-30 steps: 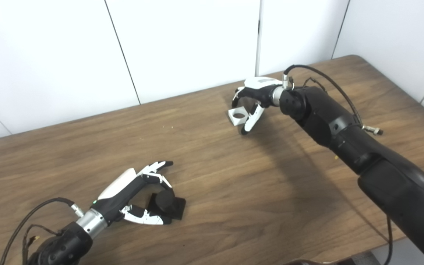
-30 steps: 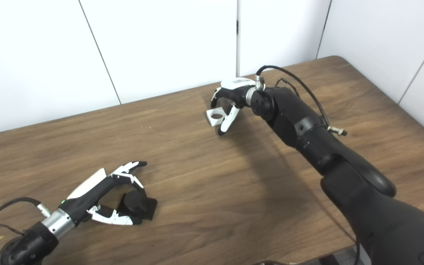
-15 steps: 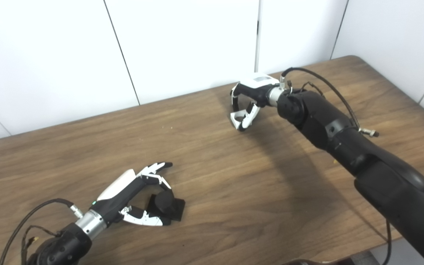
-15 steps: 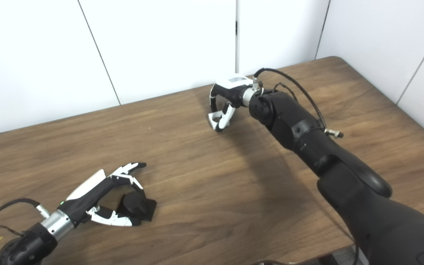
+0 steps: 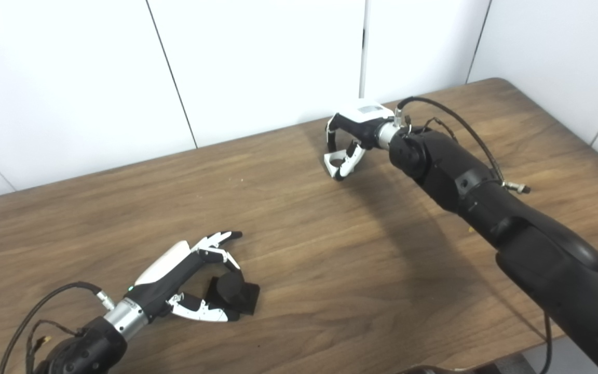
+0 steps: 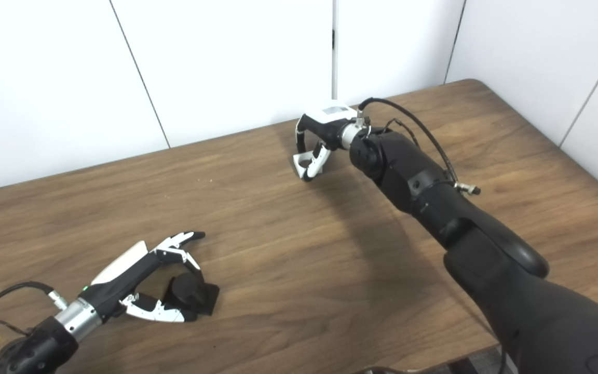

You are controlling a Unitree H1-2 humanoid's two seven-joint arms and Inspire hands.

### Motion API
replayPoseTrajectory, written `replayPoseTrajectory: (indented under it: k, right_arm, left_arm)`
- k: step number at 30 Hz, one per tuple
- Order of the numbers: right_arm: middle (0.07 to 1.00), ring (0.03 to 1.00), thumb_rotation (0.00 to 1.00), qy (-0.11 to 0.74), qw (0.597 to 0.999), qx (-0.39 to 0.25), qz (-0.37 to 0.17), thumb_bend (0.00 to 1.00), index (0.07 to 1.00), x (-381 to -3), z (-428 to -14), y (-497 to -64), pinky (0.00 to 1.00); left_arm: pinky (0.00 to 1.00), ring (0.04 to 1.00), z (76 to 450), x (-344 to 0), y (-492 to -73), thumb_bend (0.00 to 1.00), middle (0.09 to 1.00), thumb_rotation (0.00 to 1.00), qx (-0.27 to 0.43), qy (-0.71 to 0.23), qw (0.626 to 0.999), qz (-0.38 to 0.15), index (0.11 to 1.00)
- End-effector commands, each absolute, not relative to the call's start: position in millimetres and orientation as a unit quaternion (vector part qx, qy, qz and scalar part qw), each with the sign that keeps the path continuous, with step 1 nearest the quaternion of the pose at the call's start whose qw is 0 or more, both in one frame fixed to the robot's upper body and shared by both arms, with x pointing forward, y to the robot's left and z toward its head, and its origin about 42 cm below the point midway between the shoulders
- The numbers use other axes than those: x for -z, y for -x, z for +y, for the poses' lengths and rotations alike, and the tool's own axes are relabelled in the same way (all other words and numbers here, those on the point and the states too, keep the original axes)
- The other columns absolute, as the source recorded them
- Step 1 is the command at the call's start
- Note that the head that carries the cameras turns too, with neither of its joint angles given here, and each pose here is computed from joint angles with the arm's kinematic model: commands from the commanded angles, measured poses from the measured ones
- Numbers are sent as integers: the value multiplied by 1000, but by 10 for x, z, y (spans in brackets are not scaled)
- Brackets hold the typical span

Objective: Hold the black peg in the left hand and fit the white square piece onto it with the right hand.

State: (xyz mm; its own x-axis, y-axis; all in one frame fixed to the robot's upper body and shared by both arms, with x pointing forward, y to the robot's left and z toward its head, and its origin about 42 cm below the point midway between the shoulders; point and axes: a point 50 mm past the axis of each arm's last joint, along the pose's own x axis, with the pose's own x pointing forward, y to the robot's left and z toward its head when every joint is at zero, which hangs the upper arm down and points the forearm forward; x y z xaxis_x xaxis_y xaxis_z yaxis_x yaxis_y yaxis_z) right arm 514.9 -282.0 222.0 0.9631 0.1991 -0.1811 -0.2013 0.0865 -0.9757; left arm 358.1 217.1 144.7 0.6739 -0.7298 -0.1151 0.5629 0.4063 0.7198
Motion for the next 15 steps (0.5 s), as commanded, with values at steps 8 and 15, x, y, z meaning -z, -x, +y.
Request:
replayPoseTrajectory:
  k: [8,15]
  right_arm:
    - [805,863,141,669,732,-124,-30,512,485,-2282,-2901,-5074,888]
    - [806,871,139,649,745,-130,-85,513,484,-2496,-2815,-4946,885]
  left_arm:
    - [1000,1000,2297,-1337,-3524,522,974,66,403,-408,816,-72,489]
    - [1000,1000,2302,-1350,-3532,522,975,68,404,-409,815,-69,490]
